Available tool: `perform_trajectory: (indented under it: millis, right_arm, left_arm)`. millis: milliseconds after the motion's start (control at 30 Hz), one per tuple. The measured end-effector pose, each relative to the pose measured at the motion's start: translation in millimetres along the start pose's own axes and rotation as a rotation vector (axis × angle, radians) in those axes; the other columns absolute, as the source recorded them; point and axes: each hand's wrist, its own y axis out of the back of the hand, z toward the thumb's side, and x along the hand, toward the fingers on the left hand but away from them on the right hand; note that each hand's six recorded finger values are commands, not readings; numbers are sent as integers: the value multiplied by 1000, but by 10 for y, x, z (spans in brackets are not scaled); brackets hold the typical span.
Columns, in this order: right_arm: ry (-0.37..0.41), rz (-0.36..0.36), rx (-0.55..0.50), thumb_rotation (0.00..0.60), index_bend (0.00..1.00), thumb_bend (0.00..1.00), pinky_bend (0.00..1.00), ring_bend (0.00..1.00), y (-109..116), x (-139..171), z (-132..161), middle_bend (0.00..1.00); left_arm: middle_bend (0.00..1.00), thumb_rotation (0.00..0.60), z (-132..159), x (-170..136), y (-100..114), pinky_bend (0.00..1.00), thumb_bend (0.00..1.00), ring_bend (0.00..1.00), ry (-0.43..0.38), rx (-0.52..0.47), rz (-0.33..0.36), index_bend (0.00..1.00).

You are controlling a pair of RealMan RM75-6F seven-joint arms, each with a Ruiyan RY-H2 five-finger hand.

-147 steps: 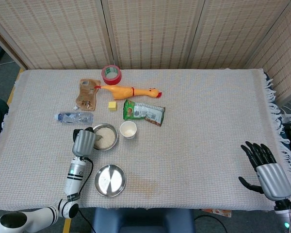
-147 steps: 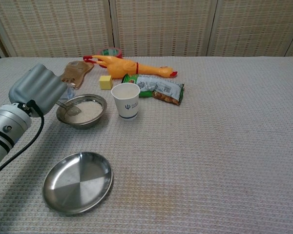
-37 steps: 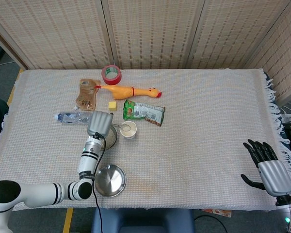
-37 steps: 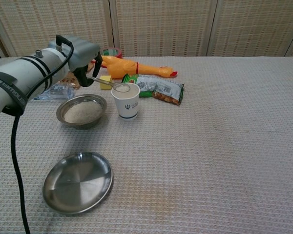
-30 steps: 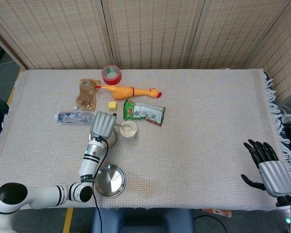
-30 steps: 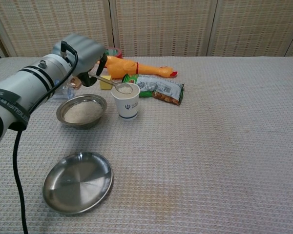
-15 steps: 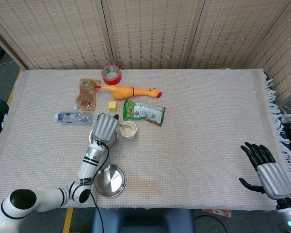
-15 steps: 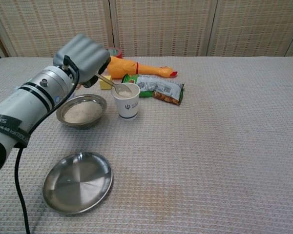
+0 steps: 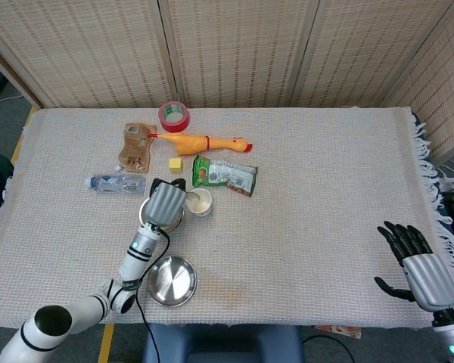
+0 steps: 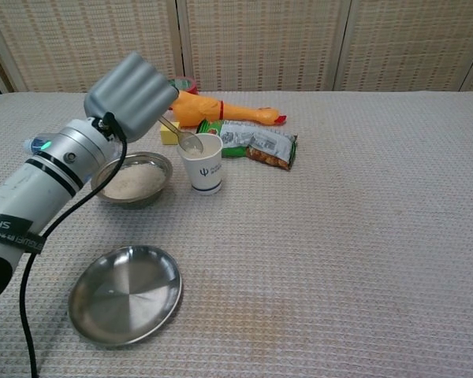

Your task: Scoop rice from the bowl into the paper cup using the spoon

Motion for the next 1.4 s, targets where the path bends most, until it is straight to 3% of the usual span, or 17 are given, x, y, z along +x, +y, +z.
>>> perform_trajectory:
  millis: [867, 1200, 1400]
  right_arm:
    - [16, -3, -5, 527, 0, 150, 0, 0, 22, 42, 31, 0]
    - [21, -5, -6, 527, 0, 150, 0, 0, 33, 57, 34, 0]
    - [21, -10, -3, 527, 0, 149, 0, 0, 41, 63, 37, 0]
  left_arm:
    - [1000, 600, 78, -149, 174, 1000, 400, 1000, 10, 172, 170, 711]
    - [1000, 600, -49, -126, 212, 1000, 400, 1000, 73, 123, 171, 711]
    - [1000, 600, -190, -225, 320, 1000, 400, 1000, 113, -40, 163, 712]
